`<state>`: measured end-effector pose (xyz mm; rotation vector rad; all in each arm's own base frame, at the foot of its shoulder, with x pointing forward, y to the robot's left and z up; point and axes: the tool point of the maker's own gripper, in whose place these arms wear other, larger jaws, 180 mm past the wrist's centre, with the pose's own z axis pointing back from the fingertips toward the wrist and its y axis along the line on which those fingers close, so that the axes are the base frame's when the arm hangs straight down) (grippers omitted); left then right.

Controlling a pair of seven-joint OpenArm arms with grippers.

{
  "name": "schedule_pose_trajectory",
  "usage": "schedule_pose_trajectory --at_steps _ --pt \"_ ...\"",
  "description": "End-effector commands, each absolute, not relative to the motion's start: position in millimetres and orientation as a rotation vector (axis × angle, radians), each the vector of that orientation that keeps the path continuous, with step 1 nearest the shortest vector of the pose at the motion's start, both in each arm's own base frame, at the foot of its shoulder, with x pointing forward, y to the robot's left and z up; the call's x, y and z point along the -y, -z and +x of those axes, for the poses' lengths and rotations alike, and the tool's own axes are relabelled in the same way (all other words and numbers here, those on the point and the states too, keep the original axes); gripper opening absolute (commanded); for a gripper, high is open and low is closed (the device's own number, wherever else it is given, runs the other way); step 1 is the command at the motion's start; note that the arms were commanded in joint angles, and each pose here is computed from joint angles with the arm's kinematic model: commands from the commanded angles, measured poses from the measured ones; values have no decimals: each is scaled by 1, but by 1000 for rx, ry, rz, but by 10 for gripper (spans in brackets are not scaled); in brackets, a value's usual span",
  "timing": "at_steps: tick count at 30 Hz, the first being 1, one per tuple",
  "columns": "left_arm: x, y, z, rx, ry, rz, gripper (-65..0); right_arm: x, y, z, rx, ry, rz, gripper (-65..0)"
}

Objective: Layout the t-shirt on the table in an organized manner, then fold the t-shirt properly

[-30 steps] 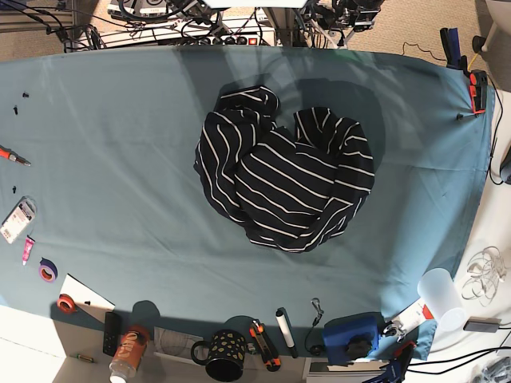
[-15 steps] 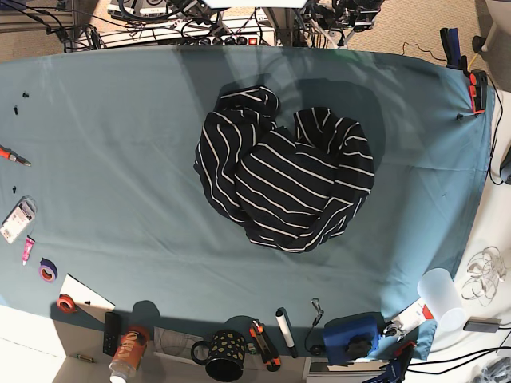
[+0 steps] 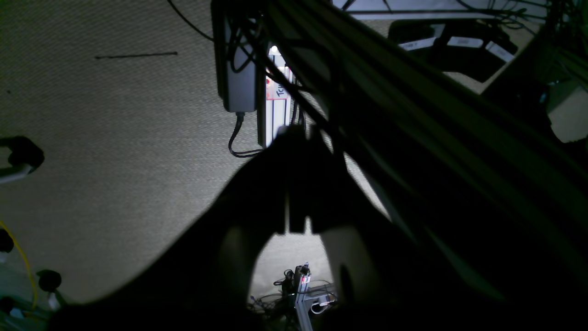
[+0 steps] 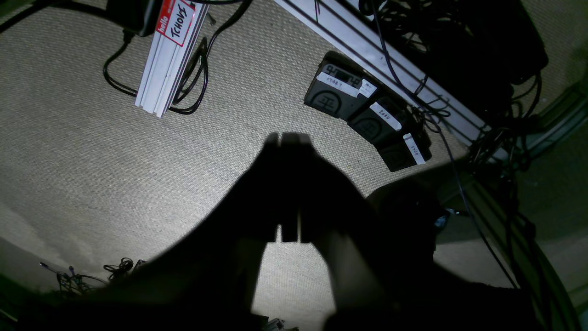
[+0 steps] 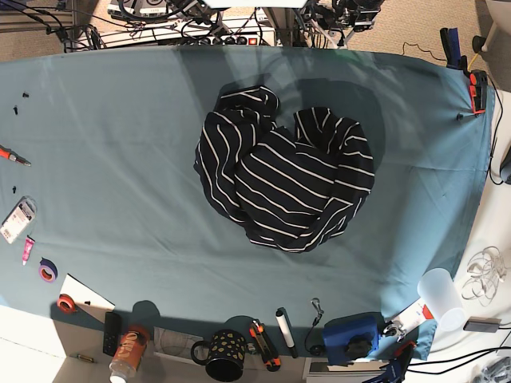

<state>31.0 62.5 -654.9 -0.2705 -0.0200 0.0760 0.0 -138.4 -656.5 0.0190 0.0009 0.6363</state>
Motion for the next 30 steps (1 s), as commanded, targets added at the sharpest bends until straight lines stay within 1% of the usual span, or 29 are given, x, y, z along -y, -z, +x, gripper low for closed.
schedule_pose_trajectory --at_steps 1,9,15,20,27,30 --pt "-53 653 34 27 -72 -301 -650 135 656 -2 0 -637 28 -650" --pt "-56 653 28 19 -72 -297 -650 139 656 -2 -3 -638 22 -650" --pt "-75 655 1 -11 -75 -268 -650 159 655 -15 -34 -643 -1 -650" --pt "-100 652 -20 -1 -67 -226 -650 178 652 -25 -51 -651 -24 -650" --pt "-141 639 -40 45 -56 -160 -650 204 624 -15 55 -712 -62 -650" --pt "-160 630 -45 72 -63 -135 -650 208 602 -14 99 -685 -48 -650"
